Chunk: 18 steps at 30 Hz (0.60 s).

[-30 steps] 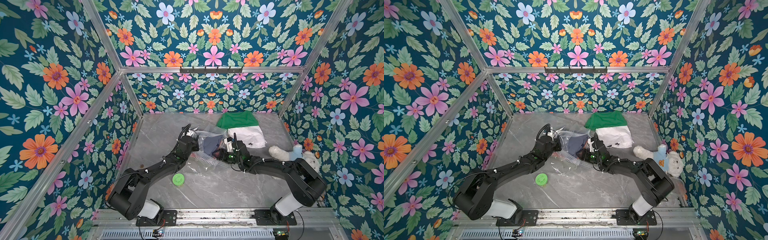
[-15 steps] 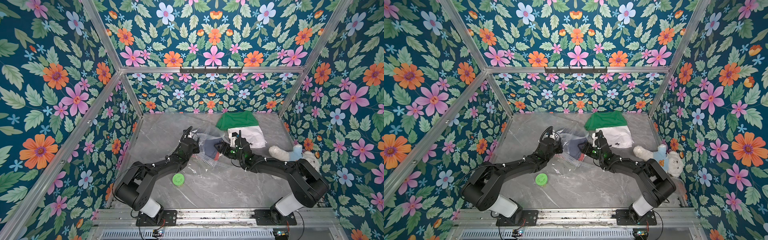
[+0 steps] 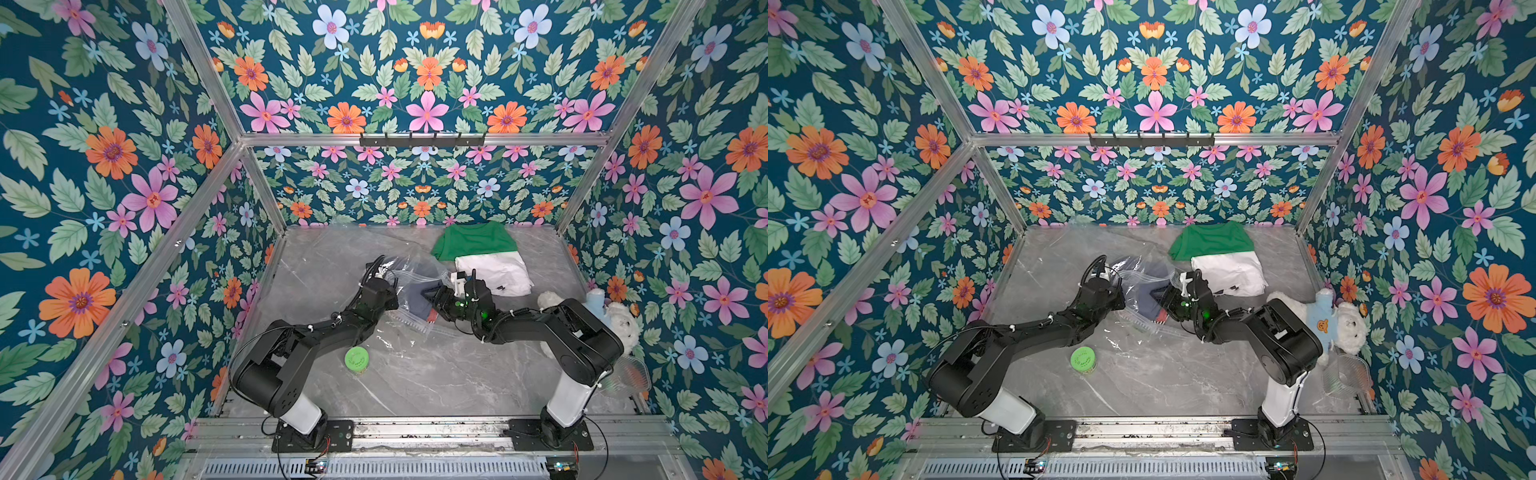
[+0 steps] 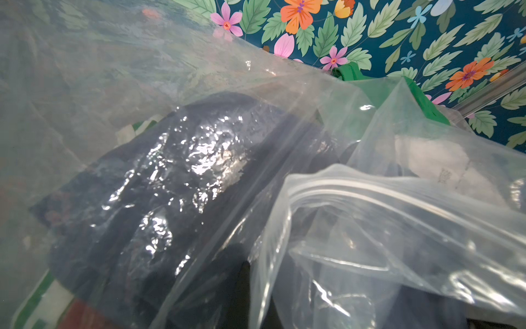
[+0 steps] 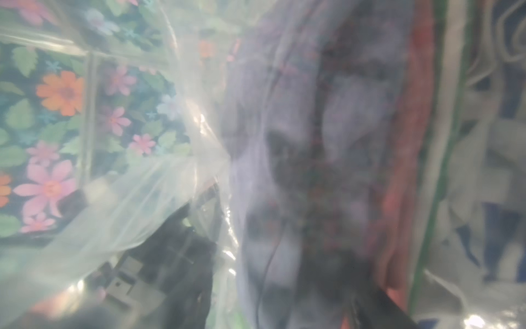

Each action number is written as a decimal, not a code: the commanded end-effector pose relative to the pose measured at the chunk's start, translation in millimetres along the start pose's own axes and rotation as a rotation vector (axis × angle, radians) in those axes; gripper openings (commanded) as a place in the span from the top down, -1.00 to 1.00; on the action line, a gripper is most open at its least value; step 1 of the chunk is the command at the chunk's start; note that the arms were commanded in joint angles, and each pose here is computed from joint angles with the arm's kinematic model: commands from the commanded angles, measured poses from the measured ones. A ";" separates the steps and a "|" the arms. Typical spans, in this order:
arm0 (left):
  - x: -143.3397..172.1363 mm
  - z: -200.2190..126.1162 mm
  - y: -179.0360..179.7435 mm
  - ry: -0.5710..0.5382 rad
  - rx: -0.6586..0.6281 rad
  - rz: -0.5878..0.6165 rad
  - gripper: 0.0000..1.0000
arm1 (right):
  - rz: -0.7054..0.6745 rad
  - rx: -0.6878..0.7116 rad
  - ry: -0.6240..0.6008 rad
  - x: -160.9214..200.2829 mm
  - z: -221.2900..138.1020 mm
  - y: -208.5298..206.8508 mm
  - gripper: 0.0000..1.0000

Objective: Take the tank top out of the vacuum bag
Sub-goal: Take out the tank top from the vacuum bag.

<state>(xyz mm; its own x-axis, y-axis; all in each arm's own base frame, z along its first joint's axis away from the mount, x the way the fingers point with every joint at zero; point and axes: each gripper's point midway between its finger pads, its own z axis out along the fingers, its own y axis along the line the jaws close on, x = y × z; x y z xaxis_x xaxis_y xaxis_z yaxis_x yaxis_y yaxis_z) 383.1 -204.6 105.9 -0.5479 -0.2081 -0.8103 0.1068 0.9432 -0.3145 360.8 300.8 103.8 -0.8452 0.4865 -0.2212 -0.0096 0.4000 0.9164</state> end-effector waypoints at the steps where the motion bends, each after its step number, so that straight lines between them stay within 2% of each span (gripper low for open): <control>1: 2.1 1.8 1.8 0.006 -0.008 0.002 1.00 | 0.004 -0.029 0.008 0.6 -0.6 8.4 -0.46; 4: 3.0 3.2 1.2 0.011 -0.003 -0.002 1.00 | 0.003 -0.053 0.023 1.3 3.9 13.4 -0.45; 7: 4.0 3.3 1.3 0.012 -0.001 -0.003 1.00 | -0.027 -0.089 0.050 1.3 9.3 26.1 -0.34; 11: 3.9 2.9 1.7 0.011 -0.002 -0.003 1.00 | -0.113 -0.090 0.099 7.5 14.9 46.4 -0.03; 15: 4.3 1.9 3.6 0.009 -0.009 -0.001 1.00 | -0.263 -0.034 0.096 15.1 11.9 62.2 0.42; 17: 4.3 2.5 3.7 0.009 -0.009 -0.003 1.00 | -0.294 0.008 0.084 14.7 10.9 58.0 0.56; 18: 4.8 3.0 3.9 0.009 -0.009 -0.005 1.00 | -0.289 0.020 0.083 14.1 11.4 54.9 0.56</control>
<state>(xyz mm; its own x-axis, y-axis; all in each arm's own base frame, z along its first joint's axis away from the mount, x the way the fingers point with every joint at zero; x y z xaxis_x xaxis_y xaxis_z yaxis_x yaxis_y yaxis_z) 383.9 -203.0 101.5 -0.5508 -0.2107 -0.8076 0.0999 0.9440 -0.3144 356.5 343.8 162.6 -0.8562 0.3326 -0.3954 -0.2290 0.4417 0.8674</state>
